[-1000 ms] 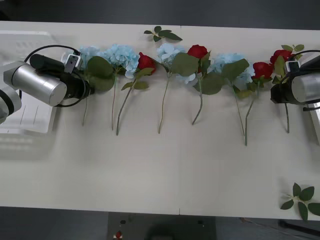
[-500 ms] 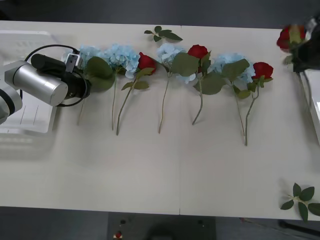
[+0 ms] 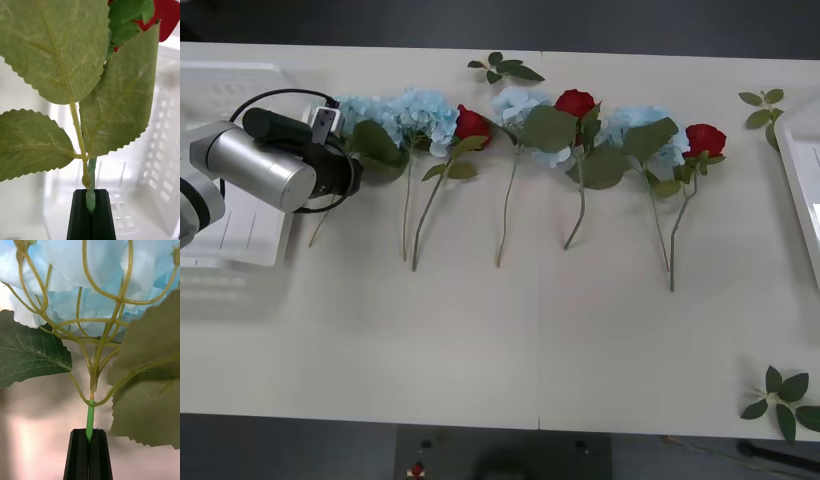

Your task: Put the red flowers into the right box and the blue flowers into the left box

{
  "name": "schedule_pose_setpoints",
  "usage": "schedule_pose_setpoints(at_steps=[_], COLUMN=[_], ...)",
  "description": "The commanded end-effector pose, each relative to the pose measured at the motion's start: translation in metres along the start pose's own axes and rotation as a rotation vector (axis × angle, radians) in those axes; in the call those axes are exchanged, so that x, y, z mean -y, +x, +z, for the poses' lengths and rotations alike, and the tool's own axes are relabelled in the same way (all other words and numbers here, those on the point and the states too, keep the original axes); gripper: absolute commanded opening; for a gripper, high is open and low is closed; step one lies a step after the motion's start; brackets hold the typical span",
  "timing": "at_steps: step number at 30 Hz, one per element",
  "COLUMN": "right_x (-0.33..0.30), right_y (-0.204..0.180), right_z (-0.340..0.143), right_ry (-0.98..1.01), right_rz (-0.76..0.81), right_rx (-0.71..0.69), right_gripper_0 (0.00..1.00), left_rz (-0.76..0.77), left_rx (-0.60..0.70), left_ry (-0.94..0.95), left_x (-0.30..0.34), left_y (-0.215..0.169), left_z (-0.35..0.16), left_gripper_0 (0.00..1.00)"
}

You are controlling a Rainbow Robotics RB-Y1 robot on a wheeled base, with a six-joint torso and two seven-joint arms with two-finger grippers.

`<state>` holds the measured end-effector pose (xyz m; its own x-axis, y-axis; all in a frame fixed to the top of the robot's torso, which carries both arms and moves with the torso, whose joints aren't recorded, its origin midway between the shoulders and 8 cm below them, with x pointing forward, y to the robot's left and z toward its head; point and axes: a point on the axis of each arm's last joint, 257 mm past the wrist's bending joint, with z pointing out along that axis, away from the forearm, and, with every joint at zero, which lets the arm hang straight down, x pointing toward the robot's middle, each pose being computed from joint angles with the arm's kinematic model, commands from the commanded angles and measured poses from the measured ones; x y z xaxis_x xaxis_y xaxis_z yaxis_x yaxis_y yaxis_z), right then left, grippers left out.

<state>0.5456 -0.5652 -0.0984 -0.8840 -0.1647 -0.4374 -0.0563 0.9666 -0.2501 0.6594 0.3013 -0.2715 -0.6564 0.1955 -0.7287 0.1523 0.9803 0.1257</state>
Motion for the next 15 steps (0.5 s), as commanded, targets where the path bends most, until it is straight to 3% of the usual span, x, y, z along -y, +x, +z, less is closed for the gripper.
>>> schedule_pose_setpoints(at_steps=[1, 9, 15], right_x=[0.045, 0.068, 0.066], right_y=[0.022, 0.052, 0.060], right_z=[0.019, 0.089, 0.109], right_ry=[0.122, 0.236, 0.259], right_rz=[-0.028, 0.005, 0.023], right_rx=[-0.001, 0.102, 0.122], right_gripper_0=[0.00, 0.00, 0.00], left_rz=[-0.002, 0.043, 0.061], left_rx=[0.037, -0.065, -0.125], left_ry=[0.030, 0.034, 0.052], left_x=[0.016, 0.011, 0.010], left_y=[-0.032, -0.033, -0.037], left_z=[-0.013, -0.059, -0.098], left_gripper_0=[0.00, 0.00, 0.00])
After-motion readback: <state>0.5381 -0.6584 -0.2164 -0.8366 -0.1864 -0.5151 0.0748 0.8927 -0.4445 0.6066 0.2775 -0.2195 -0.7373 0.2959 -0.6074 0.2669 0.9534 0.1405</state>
